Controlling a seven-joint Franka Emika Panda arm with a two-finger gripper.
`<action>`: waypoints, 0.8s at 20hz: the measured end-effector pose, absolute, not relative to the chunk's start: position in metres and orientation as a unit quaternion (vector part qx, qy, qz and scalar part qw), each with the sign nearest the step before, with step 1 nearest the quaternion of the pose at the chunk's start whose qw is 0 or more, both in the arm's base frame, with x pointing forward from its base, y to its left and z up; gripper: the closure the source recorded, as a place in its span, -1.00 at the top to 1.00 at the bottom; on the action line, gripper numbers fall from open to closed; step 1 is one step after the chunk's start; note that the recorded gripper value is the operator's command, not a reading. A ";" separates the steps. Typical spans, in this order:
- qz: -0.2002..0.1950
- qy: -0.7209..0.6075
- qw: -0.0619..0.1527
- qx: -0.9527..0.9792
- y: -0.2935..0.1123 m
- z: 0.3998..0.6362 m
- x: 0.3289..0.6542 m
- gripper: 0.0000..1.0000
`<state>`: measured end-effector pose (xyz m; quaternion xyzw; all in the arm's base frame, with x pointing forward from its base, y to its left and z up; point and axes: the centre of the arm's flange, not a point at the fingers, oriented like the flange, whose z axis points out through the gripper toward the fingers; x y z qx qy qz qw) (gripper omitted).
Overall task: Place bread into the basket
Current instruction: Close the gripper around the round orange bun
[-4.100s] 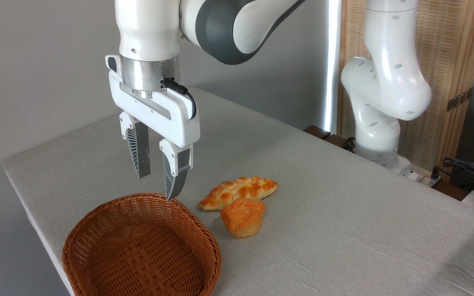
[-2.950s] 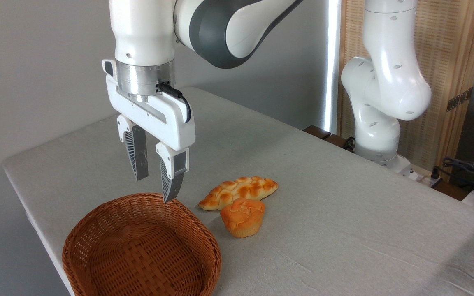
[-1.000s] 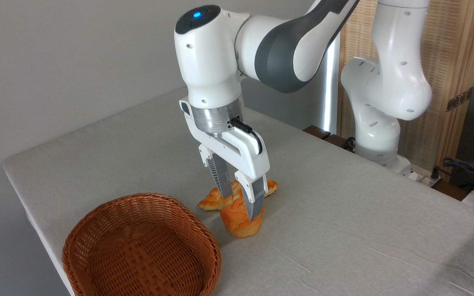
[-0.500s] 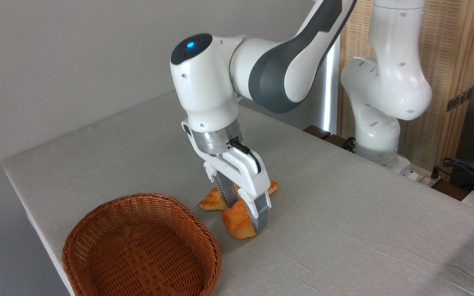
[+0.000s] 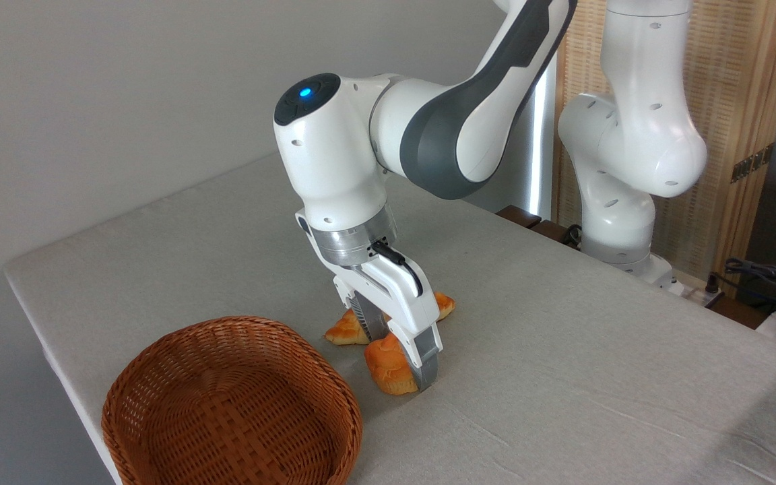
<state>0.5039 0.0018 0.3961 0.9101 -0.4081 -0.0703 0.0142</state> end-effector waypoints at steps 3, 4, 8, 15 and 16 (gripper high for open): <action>-0.070 -0.408 0.014 0.910 0.002 0.397 0.504 0.06; -0.070 -0.409 0.014 0.910 0.001 0.397 0.504 0.06; -0.069 -0.409 0.014 0.910 0.001 0.397 0.504 0.06; -0.067 -0.413 0.013 0.908 0.000 0.425 0.511 0.11; -0.072 -0.414 0.016 0.907 0.000 0.432 0.510 0.15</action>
